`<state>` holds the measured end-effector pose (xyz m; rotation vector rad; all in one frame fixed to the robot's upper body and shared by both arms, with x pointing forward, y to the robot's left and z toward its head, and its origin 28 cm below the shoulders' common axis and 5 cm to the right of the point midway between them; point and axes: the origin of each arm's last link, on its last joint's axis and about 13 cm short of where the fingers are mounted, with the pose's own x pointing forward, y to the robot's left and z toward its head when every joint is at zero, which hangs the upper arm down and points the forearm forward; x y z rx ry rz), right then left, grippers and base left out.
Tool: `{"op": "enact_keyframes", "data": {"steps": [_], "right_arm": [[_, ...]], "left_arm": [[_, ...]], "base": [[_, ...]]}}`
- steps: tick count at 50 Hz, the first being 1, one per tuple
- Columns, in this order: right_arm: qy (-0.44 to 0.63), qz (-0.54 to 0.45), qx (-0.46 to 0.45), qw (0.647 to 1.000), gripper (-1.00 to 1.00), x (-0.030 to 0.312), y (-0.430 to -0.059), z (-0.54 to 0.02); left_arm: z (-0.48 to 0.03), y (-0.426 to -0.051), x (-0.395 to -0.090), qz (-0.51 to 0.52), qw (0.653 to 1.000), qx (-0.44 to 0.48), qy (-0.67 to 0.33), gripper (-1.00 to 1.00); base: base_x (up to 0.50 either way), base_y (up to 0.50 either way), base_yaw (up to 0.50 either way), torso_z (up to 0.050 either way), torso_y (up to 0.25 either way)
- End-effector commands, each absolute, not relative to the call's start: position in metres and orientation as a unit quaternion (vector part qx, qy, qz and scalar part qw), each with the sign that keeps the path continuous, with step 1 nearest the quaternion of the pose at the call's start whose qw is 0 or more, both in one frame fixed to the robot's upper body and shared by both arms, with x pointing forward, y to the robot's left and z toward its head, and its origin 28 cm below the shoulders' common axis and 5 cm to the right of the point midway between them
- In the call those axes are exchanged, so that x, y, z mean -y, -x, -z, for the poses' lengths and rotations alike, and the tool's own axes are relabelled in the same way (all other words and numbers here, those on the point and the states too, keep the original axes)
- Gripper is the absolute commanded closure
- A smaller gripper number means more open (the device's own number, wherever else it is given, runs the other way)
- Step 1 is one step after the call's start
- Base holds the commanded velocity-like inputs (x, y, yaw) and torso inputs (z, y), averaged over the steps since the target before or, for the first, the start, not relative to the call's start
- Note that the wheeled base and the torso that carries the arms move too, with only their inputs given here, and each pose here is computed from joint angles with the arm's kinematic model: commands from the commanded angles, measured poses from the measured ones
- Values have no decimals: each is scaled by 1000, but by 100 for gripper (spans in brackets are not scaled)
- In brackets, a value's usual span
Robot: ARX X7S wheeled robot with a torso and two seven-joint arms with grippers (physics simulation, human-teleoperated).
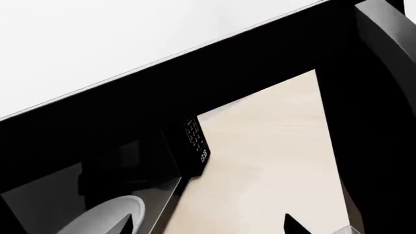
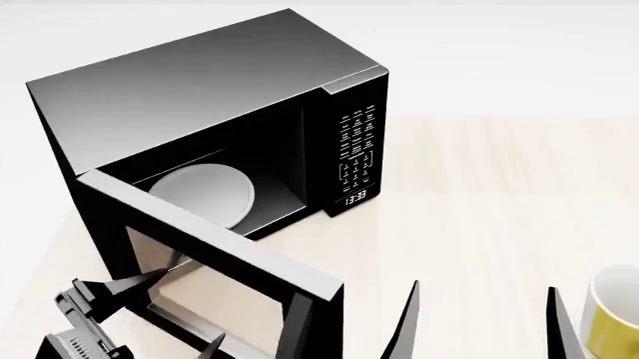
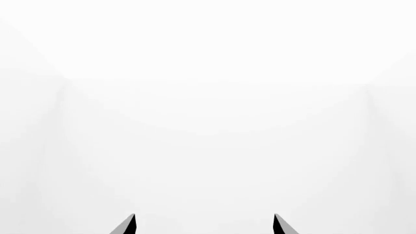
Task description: Close the microwave.
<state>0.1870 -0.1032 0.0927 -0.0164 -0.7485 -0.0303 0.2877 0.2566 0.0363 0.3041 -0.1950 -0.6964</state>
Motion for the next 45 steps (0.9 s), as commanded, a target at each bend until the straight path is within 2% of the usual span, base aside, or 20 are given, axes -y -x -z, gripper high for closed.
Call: {"op": "enact_keyframes", "data": {"steps": [1, 45], "right_arm": [[11, 15, 366, 931, -100, 104, -188, -92], [12, 15, 359, 933, -100, 104, -189, -89]], "left_arm": [[-38, -298, -248, 319, 931, 107, -139, -100], [-42, -324, -229, 260, 950, 127, -118, -100]], "base": [[0, 0, 0, 0, 0], [0, 0, 0, 0, 0]]}}
